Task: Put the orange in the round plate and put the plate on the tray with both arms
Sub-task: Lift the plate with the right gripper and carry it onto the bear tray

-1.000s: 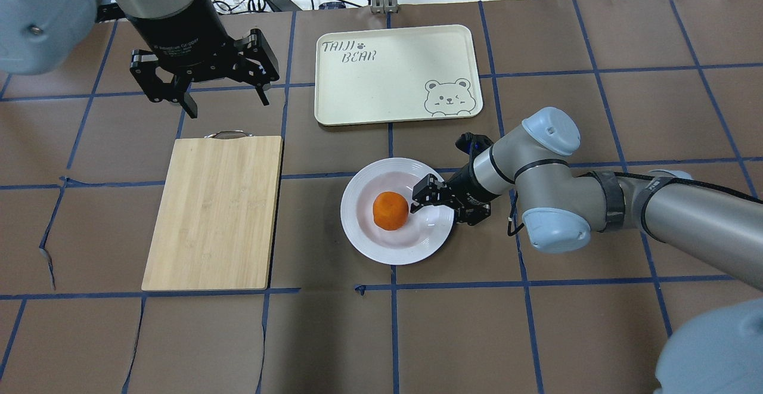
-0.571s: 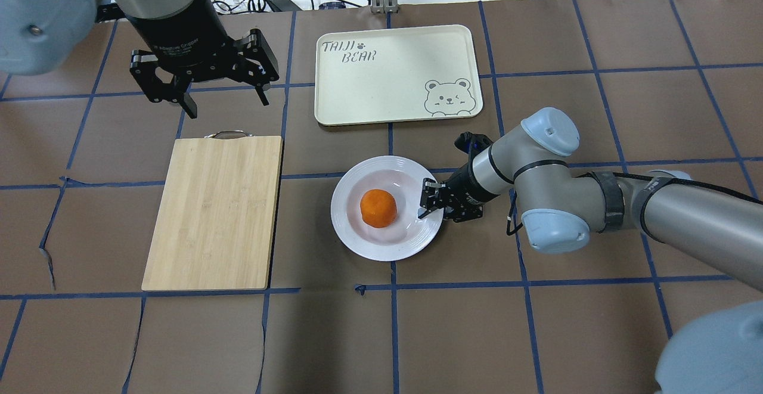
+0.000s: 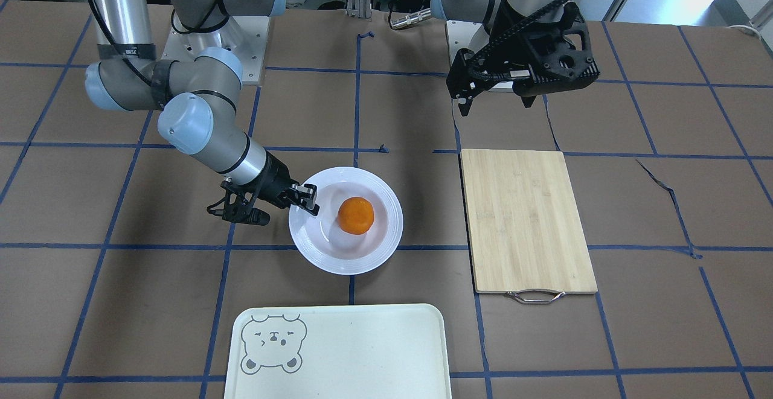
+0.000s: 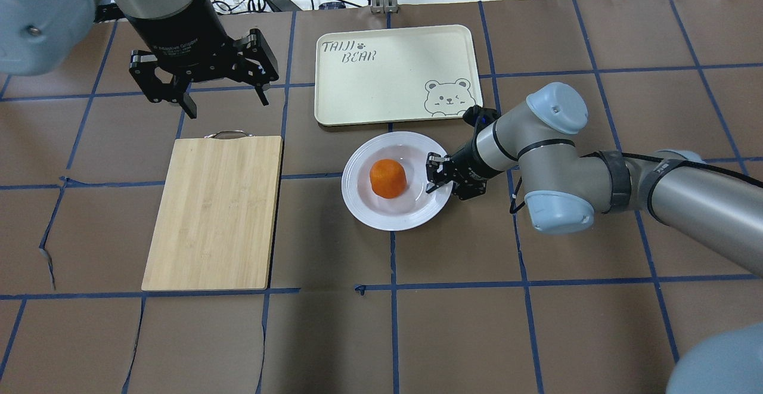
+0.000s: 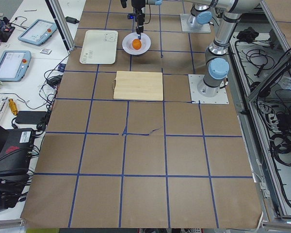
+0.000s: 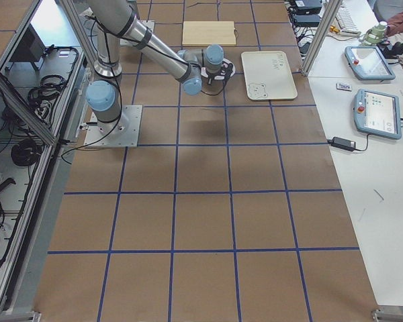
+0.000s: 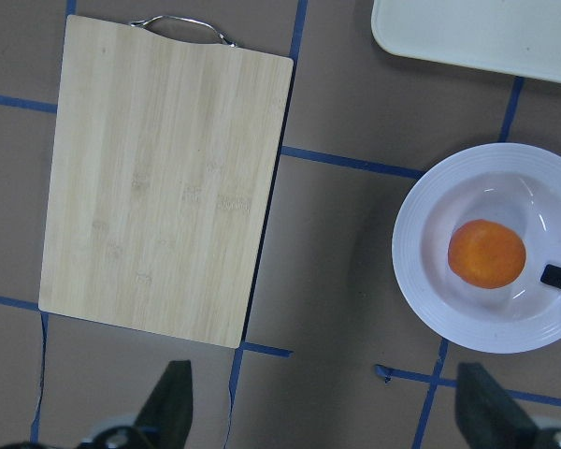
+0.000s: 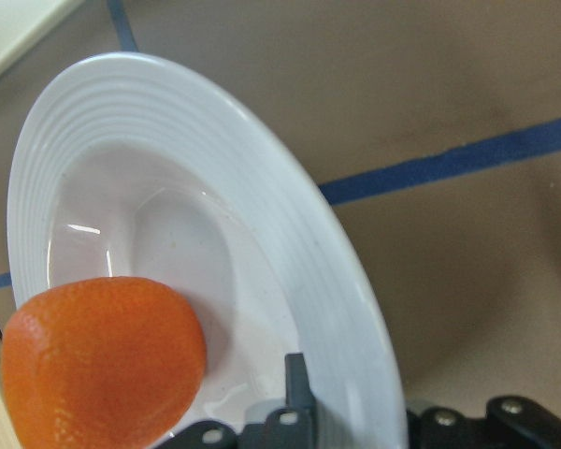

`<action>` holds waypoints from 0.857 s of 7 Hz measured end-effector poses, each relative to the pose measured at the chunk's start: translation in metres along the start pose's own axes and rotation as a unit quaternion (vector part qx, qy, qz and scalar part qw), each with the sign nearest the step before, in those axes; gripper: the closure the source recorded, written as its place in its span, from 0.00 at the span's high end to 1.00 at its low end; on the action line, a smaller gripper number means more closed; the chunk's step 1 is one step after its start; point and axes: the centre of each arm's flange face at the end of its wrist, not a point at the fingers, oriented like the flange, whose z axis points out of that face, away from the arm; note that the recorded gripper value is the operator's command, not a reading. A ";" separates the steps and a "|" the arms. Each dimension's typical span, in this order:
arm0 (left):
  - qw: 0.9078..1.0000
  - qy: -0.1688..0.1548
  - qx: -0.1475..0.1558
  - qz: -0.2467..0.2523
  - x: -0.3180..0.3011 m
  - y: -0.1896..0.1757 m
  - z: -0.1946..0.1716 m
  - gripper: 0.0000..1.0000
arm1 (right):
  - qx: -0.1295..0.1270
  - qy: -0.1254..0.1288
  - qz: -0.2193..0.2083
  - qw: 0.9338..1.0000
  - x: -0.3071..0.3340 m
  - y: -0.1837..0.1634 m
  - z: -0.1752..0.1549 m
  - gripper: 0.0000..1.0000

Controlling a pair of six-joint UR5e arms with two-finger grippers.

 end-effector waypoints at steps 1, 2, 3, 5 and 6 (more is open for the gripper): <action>1.000 0.000 0.000 0.000 0.000 0.000 0.000 1.00 | 0.009 -0.004 0.002 1.000 -0.002 -0.007 -0.008 0.09; 1.000 0.000 0.000 0.000 0.000 0.000 0.000 1.00 | 0.021 -0.013 0.003 1.000 -0.004 -0.019 -0.018 0.09; 1.000 0.000 0.000 0.000 0.000 0.000 0.000 1.00 | 0.037 -0.027 0.004 0.999 -0.009 -0.043 -0.030 0.09; 1.000 0.000 0.000 0.000 0.000 0.001 0.000 1.00 | 0.064 -0.051 0.007 0.997 -0.030 -0.113 -0.039 0.09; 1.000 0.000 0.000 0.000 0.000 0.001 -0.001 1.00 | 0.073 -0.060 0.007 0.995 -0.040 -0.150 -0.035 0.11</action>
